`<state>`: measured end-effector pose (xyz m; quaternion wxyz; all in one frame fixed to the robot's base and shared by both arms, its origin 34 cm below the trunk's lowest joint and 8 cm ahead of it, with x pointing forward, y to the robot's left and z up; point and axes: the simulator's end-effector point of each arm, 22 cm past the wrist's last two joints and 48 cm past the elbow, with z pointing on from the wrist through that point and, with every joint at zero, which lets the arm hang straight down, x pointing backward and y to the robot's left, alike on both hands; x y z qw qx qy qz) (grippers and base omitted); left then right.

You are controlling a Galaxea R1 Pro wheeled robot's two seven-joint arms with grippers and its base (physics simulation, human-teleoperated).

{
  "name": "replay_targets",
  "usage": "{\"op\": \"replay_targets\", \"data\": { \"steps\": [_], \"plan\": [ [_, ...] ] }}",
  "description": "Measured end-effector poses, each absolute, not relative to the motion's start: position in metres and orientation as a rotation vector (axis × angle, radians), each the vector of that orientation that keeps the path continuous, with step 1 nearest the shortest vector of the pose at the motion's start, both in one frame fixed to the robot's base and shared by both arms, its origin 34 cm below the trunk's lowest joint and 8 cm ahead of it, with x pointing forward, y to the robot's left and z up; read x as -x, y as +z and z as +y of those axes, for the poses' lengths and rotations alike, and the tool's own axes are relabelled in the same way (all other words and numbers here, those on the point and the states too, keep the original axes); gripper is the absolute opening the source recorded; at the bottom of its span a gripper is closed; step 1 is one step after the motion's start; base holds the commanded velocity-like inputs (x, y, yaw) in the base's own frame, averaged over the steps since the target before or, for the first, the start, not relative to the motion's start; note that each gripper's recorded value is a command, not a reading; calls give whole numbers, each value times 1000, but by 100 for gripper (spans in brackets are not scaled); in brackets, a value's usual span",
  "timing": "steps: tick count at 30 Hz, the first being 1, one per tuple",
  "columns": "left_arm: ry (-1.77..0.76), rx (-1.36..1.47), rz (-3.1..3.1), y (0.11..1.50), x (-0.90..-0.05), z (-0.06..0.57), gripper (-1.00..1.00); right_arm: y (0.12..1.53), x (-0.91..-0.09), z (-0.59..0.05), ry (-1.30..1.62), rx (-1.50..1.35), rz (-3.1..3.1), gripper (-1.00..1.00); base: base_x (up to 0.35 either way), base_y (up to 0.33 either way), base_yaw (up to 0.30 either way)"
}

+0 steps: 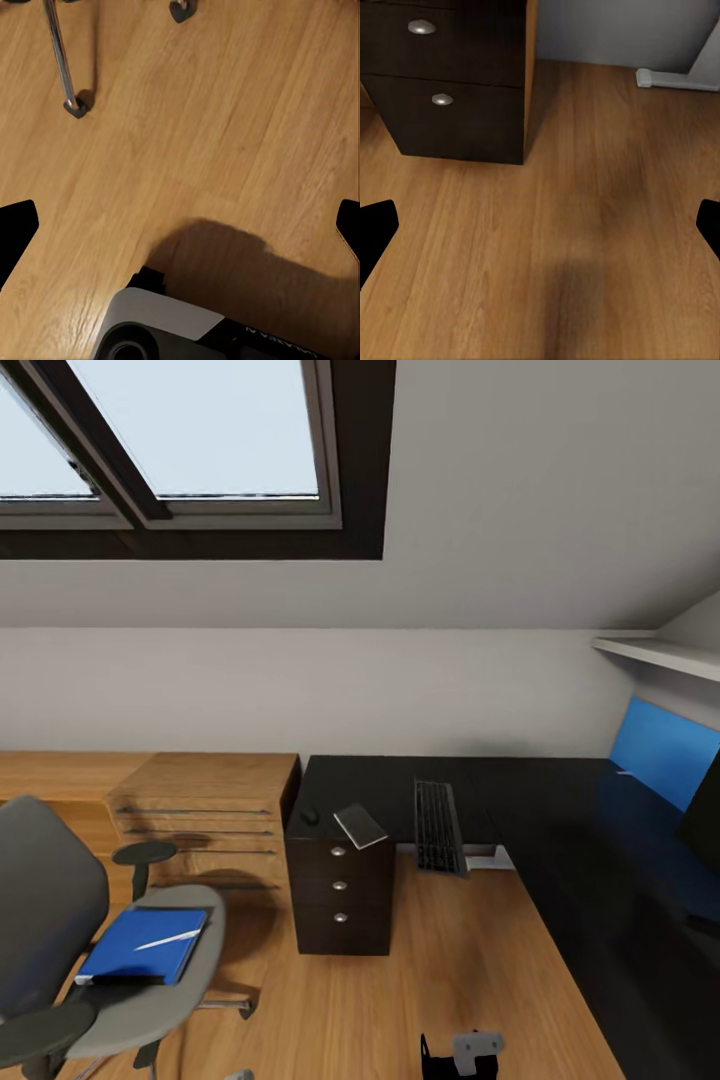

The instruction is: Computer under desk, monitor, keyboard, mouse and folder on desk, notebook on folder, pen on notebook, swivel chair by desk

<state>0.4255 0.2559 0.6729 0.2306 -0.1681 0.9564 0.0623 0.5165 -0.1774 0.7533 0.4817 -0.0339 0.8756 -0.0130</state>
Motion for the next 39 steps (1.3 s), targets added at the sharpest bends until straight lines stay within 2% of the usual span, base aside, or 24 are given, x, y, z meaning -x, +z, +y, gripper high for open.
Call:
{"op": "replay_targets", "data": {
  "steps": [13,22,29,39],
  "plan": [
    [176,463,2601,676,-431,258,100,753,-516,-176,-30,83,2136,100,282,1,0],
    [162,464,2569,678,-434,247,100,753,-517,-178,-33,82,2135,100,22,0,0],
    [69,449,2555,684,-447,200,100,752,-519,-181,-38,65,2133,100,0,0,0],
    [-76,443,2457,729,-529,147,100,758,-551,-207,-37,-135,2128,100,0,0,0]
  ]
}}
